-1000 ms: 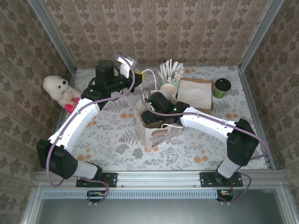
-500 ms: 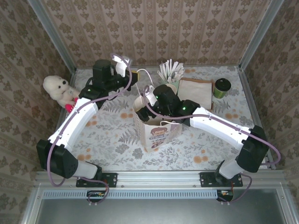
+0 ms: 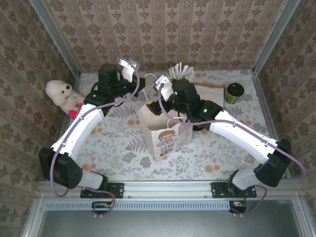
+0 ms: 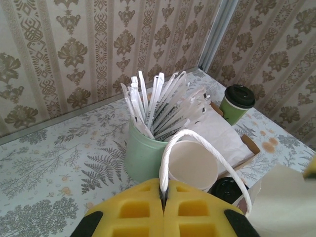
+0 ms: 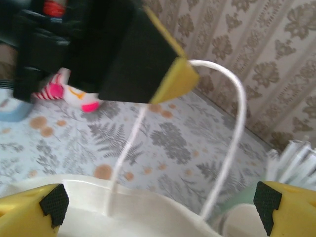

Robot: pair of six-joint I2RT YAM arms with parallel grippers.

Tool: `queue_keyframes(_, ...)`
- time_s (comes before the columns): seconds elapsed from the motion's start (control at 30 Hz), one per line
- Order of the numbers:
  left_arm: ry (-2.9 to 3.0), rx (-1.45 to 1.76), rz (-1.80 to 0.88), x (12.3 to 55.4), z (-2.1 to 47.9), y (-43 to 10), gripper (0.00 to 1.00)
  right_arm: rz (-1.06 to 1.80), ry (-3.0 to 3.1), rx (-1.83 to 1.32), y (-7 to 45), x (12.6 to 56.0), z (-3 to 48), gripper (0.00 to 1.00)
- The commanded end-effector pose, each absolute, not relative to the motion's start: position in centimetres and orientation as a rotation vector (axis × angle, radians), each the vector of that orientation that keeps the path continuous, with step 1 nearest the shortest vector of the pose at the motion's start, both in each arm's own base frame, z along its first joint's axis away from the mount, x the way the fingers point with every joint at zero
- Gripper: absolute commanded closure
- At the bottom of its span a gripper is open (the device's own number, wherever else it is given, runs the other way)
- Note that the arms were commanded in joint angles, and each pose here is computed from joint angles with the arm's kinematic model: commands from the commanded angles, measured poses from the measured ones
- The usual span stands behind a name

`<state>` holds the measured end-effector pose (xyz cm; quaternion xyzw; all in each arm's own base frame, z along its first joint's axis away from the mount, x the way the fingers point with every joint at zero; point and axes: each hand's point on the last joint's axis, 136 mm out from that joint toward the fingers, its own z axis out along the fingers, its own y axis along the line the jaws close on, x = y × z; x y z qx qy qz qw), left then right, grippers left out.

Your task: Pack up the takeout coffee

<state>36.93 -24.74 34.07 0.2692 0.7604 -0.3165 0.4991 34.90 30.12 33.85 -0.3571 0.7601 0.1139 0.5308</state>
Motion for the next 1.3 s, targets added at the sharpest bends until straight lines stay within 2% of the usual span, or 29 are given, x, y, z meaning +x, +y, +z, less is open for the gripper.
queue_keyframes(0.0,1.791,0.727,-0.785,36.1,34.5,-25.0,1.0,0.319,1.975,-1.076,27.7,33.3,30.5,0.0)
queue_keyframes(0.1,1.767,0.771,-0.798,35.8,34.6,-25.4,1.0,0.475,2.001,-1.188,26.5,32.3,30.0,0.01)
queue_keyframes(0.2,1.754,0.788,-0.806,35.9,34.9,-25.6,1.0,0.438,2.034,-1.145,24.8,34.0,30.7,0.01)
queue_keyframes(0.43,1.718,0.826,-0.834,35.6,35.4,-26.1,1.0,0.367,1.929,-0.977,24.8,37.4,32.5,0.01)
queue_keyframes(0.8,1.624,1.003,-0.861,33.9,36.7,-27.0,1.0,0.462,2.007,-1.458,24.9,34.6,27.7,0.04)
queue_keyframes(0.93,1.606,1.022,-0.884,33.9,37.1,-27.4,1.0,0.5,1.993,-1.546,25.4,34.4,27.3,0.06)
queue_keyframes(0.97,1.602,1.028,-0.895,33.9,37.1,-27.5,1.0,0.485,1.995,-1.549,25.5,34.9,26.9,0.07)
queue_keyframes(1.07,1.585,1.052,-0.926,33.6,37.1,-27.8,1.0,0.429,1.974,-1.547,25.7,36.3,26.3,0.2)
queue_keyframes(1.27,1.59,1.074,-0.942,33.8,36.8,-27.9,1.0,0.464,1.852,-1.591,27.1,36.7,27.2,0.24)
